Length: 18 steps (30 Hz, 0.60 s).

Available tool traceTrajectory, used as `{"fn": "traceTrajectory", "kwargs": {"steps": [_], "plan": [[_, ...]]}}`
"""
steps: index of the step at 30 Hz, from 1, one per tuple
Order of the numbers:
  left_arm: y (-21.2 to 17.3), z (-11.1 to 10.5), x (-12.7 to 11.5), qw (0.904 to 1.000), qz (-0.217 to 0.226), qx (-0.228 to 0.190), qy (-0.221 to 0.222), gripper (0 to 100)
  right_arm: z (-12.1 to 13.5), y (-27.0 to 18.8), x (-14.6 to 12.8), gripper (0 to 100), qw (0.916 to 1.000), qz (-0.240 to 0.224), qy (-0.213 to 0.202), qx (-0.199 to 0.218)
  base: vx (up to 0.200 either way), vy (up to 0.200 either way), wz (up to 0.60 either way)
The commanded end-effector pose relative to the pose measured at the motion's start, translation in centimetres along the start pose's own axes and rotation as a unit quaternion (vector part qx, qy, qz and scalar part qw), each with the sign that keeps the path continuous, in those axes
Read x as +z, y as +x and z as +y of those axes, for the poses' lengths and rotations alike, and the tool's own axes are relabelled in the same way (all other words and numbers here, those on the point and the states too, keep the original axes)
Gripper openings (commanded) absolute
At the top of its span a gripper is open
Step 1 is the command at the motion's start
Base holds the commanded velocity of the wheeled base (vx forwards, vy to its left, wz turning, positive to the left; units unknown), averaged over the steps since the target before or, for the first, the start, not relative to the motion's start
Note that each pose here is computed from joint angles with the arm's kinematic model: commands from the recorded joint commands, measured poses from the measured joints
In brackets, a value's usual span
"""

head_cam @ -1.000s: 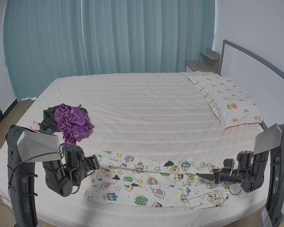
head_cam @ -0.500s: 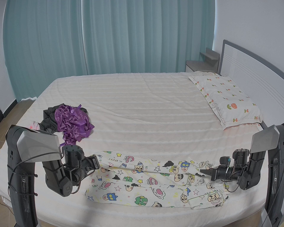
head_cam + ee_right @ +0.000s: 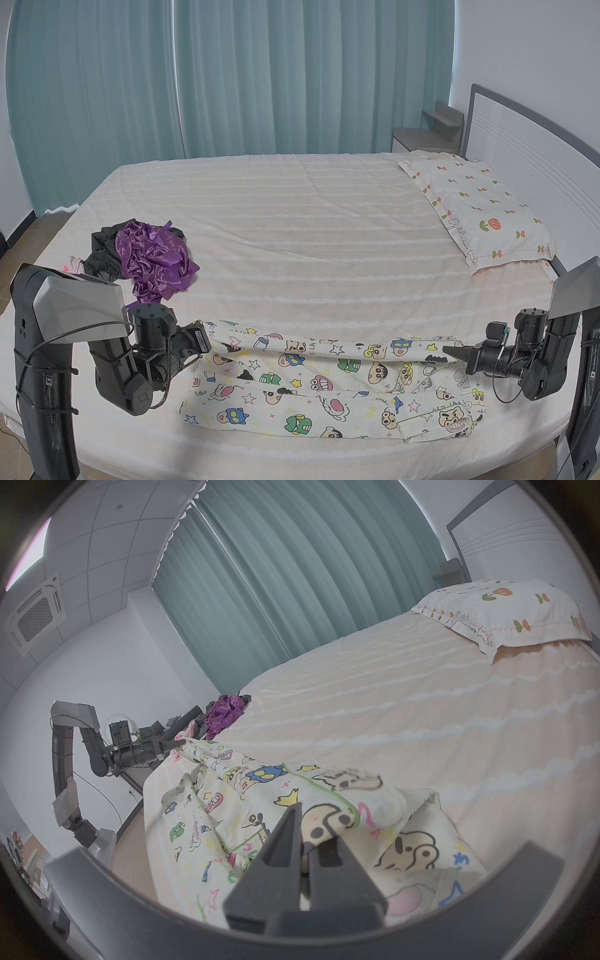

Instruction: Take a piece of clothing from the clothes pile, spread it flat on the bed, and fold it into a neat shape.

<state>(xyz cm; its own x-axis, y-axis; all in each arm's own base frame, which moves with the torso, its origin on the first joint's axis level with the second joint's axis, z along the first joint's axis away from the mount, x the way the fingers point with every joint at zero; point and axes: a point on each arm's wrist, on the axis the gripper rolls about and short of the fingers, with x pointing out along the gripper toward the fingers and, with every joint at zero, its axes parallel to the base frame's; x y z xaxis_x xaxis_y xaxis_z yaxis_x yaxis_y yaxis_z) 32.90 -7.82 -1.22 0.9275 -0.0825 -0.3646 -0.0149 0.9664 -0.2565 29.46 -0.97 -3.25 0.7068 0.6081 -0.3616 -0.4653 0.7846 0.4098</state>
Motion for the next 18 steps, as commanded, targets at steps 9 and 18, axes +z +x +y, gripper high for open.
{"fn": "traceTrajectory", "kwargs": {"steps": [9, 18], "plan": [[-1.5, 0.4, -1.1, 0.9996, 0.018, 0.002, 0.021, 0, 1.4, -2.9, -2.0, 0, 0.9994, 0.032, 0.002, 0.015, 0.0, 0.0, 0.0], [-2.1, 0.5, -2.1, 0.9988, 0.041, 0.002, 0.026, 0, 1.6, -3.9, -3.4, 0, 0.9982, 0.057, 0.005, 0.019, 0.0, 0.0, 0.0]]}}
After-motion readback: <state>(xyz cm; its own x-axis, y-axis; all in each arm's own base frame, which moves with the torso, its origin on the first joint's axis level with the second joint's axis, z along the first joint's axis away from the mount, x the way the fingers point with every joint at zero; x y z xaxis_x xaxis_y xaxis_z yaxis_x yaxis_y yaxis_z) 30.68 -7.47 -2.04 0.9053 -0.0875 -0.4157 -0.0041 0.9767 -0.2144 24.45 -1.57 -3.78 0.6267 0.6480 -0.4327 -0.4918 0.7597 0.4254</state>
